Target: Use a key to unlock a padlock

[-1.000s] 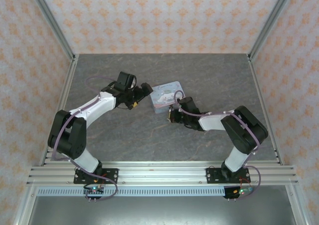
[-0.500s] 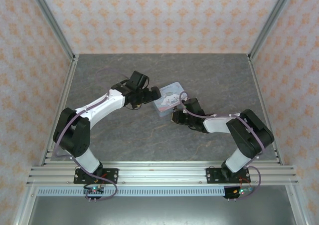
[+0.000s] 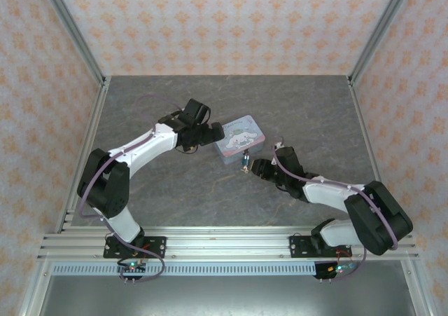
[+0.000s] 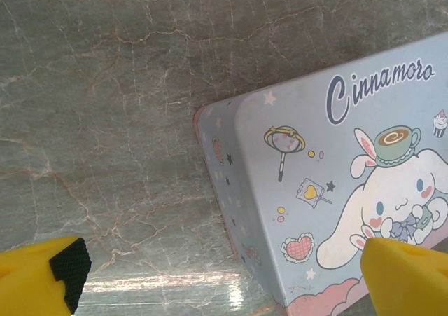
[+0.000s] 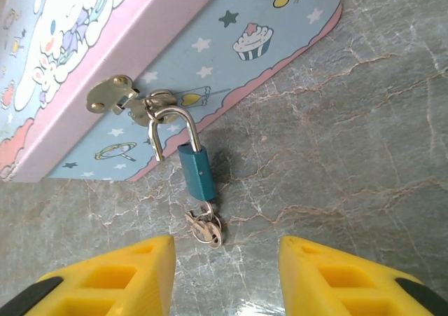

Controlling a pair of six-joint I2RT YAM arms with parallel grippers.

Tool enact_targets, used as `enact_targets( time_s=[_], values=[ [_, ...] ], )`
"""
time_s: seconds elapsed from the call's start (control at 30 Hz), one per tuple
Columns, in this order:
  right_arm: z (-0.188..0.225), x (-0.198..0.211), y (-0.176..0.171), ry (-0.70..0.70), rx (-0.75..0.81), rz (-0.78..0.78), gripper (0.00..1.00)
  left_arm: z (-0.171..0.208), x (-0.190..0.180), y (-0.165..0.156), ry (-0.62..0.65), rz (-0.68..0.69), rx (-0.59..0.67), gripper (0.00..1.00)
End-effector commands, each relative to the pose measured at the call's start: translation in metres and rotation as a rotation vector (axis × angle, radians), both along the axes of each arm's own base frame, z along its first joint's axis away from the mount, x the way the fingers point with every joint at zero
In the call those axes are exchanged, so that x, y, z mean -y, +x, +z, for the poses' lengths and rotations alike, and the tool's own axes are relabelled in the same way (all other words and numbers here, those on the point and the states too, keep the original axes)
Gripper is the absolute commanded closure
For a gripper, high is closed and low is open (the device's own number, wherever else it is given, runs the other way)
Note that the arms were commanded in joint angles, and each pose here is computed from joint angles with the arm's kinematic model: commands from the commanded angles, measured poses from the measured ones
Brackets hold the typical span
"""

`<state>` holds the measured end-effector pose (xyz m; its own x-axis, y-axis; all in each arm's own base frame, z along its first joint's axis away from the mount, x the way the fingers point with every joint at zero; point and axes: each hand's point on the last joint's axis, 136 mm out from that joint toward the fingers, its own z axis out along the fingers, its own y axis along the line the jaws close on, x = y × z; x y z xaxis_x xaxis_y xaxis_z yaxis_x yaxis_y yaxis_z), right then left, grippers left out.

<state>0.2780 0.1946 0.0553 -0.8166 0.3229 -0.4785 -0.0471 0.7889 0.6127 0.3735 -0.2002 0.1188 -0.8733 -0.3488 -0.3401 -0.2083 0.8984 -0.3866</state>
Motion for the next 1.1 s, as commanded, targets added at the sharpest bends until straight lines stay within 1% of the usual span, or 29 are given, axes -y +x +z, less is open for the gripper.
enact_targets(
  time_s=[0.0,0.13,0.3,0.67,1.07],
  values=[
    [0.006,0.002,0.009,0.032,0.032,-0.05,0.6,0.004,-0.008,0.003,0.07,-0.006,0.015,0.0],
    [0.006,-0.004,0.018,0.063,0.051,-0.058,0.65,0.004,-0.006,0.004,0.078,-0.016,0.016,0.0],
    [0.001,-0.011,0.028,0.089,0.058,-0.064,0.69,0.003,-0.003,0.004,0.085,-0.033,0.009,0.0],
    [-0.007,-0.027,0.036,0.129,0.057,-0.026,0.73,0.001,0.001,0.004,0.087,-0.045,-0.003,0.0],
    [-0.014,-0.037,0.036,0.138,0.033,0.024,0.73,-0.001,0.002,0.003,0.084,-0.041,-0.01,0.0]
  ],
)
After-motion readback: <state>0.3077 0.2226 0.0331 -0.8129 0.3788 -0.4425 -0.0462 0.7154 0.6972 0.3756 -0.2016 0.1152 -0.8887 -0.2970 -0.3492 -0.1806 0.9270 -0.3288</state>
